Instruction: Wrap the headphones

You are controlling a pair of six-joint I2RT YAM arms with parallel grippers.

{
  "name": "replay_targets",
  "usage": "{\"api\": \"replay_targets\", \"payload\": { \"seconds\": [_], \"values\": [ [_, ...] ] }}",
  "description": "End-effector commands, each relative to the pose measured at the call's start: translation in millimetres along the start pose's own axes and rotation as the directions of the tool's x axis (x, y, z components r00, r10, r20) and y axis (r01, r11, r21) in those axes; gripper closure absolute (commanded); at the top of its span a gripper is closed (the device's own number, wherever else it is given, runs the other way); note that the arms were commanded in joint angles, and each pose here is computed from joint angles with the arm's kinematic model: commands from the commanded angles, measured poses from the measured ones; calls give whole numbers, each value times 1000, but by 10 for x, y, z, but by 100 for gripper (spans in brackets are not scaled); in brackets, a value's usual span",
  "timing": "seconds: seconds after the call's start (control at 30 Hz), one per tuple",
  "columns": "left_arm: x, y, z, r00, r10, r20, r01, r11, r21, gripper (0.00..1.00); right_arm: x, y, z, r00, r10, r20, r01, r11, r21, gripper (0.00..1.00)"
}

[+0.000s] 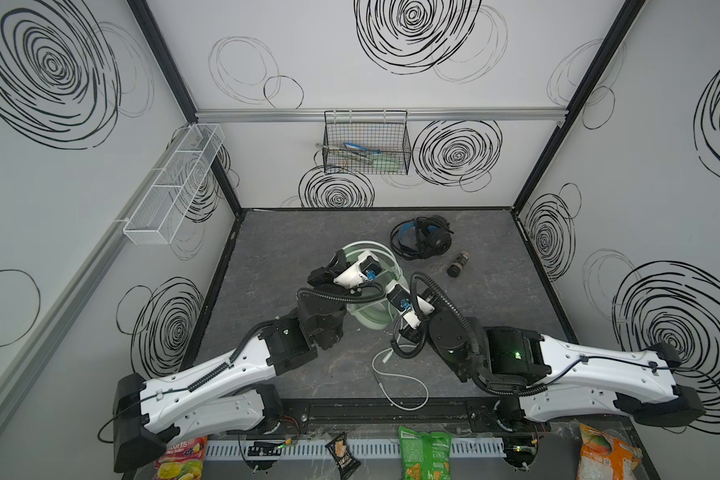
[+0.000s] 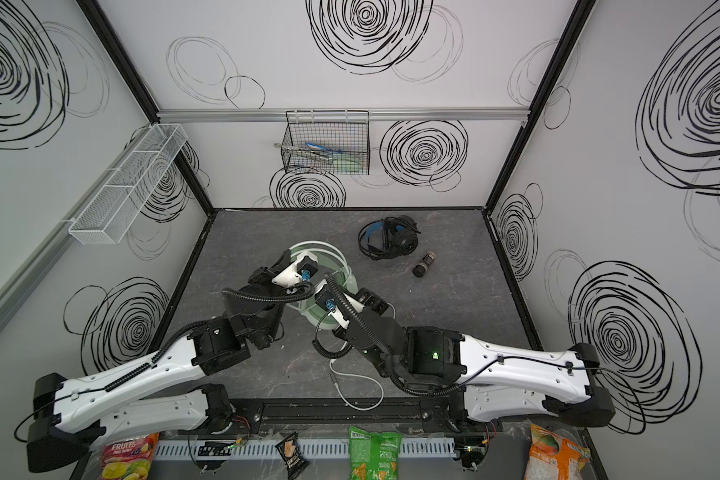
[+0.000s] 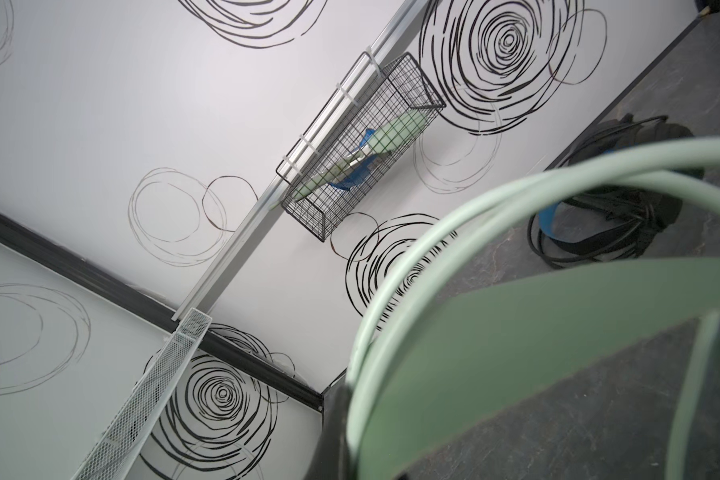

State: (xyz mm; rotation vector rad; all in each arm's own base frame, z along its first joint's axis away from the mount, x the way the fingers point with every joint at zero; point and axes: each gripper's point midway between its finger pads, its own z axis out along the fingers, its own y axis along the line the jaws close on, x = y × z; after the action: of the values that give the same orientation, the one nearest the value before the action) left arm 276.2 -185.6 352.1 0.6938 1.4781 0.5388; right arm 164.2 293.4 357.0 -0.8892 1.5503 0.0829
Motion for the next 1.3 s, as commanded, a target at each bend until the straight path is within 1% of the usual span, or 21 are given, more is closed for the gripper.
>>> {"api": "replay_targets", "payload": {
  "seconds": [0.0,0.17,0.23,0.33,0.4,0.5,0.6,0.7,0.83,0.93,1.03,1.1,1.2,1.27],
  "values": [
    [16,-40,-26,1000,-2,-12,3,999,41,100,-374,-302,-167,983,140,117,-144,989,27,98],
    [-74,-214,-180,1000,7,23,-10,995,99,100,-368,-394,-223,977,172,128,-178,983,40,97],
    [-114,-235,-256,999,-30,43,23,989,144,100,-302,-455,-231,978,172,121,-182,981,71,96],
    [-223,-195,-433,985,-137,103,110,966,234,100,-238,-577,-273,974,189,126,-202,974,102,93],
    [-282,-118,-547,968,-217,130,173,943,285,100,-248,-659,-355,964,215,158,-232,968,95,92],
    [-285,-30,-662,945,-300,130,243,909,338,100,-256,-811,-491,937,265,226,-292,952,93,88],
    [-273,40,-777,917,-377,131,303,871,388,100,-218,-947,-574,917,298,264,-334,937,104,85],
    [-300,51,-916,890,-435,138,328,820,469,100,-174,-1000,-570,915,304,267,-343,933,113,84],
    [-353,4,-1065,869,-478,131,330,755,566,100,-159,-986,-532,918,302,259,-338,935,108,84],
    [-465,142,-1182,817,-558,146,370,701,609,100,-126,-962,-481,918,301,258,-338,934,112,83],
    [-607,405,-1313,728,-665,165,433,633,642,100,-68,-945,-410,918,305,253,-342,933,115,83],
    [-676,605,-1406,659,-731,180,470,586,660,100,-13,-971,-372,915,313,256,-352,927,126,84],
    [-675,864,-1452,595,-781,191,527,558,641,100,60,-1046,-353,903,335,268,-382,913,145,86],
    [-660,1002,-1478,569,-797,199,551,550,628,100,99,-1106,-356,894,351,279,-403,901,159,86]
  ]
}}
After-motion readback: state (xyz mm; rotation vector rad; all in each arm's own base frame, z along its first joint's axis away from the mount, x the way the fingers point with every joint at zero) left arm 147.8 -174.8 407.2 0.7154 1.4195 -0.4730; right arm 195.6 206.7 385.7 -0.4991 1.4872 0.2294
